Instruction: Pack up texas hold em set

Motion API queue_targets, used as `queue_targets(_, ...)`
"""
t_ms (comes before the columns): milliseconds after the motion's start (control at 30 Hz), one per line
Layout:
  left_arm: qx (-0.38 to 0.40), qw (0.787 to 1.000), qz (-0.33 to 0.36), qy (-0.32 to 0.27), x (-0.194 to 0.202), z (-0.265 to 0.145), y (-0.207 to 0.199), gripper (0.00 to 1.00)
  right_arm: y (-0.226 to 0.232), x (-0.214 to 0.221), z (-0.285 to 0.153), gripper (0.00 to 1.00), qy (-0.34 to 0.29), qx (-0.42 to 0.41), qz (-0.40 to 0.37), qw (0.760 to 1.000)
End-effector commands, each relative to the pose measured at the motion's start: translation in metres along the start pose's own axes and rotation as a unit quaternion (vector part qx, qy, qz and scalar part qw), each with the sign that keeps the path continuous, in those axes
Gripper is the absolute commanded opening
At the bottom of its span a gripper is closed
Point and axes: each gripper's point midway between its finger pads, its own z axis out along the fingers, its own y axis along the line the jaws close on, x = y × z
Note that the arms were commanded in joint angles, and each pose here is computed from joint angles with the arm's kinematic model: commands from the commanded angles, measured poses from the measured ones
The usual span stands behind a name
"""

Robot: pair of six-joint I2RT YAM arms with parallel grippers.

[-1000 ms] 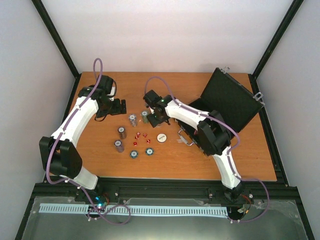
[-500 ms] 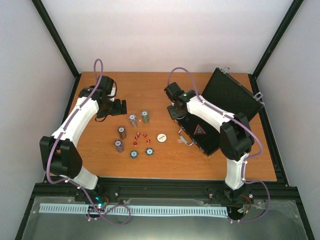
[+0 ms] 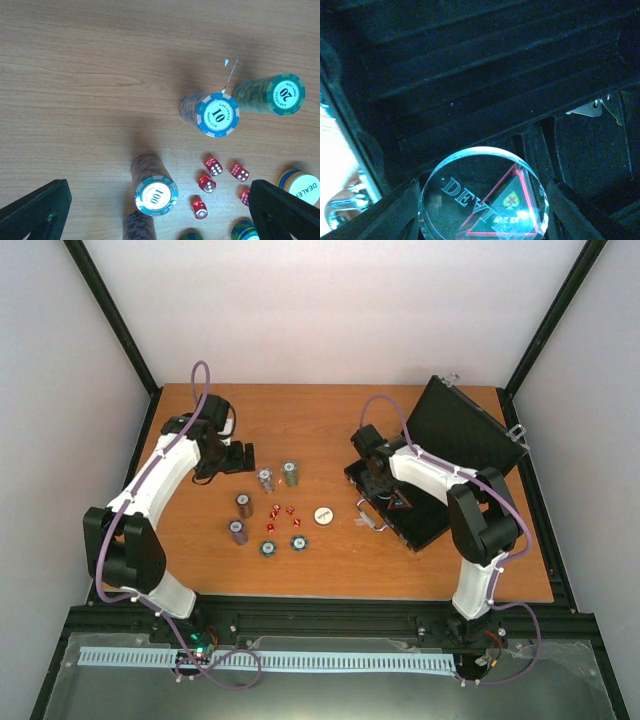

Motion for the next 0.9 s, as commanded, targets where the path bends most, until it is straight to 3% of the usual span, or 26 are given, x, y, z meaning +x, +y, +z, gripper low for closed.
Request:
queue_targets(0,0.008,1.000,0.003,0.004,-0.001,0.006,-0.005,1.00,-0.016,-0.005,-0.007,0.48,-0.026,0.024,0.023,0.999)
queue_targets(233,0.011,1.000,0.002,0.008,-0.002,0.010,-0.006,1.00,-0.015,0.008,0.001,0.53,-0.012,0.022,0.028,0.999)
queue_targets(400,0.013,1.000,0.002,0.010,-0.003,0.012,-0.007,1.00,-0.015,0.011,0.003,0.75,-0.007,0.024,0.033,0.999)
queue_targets(633,0.014,1.000,0.003,0.009,-0.004,0.012,-0.008,1.00,-0.015,0.001,-0.004,0.83,-0.016,0.018,0.034,0.999)
queue_targets(767,0.014,1.000,0.004,0.007,-0.005,0.011,-0.008,1.00,-0.014,-0.008,-0.017,0.96,-0.032,0.006,0.042,0.999)
queue_targets(867,0.014,1.000,0.004,0.006,-0.007,0.010,-0.009,1.00,-0.008,-0.016,-0.031,1.00,-0.044,-0.022,0.043,0.998)
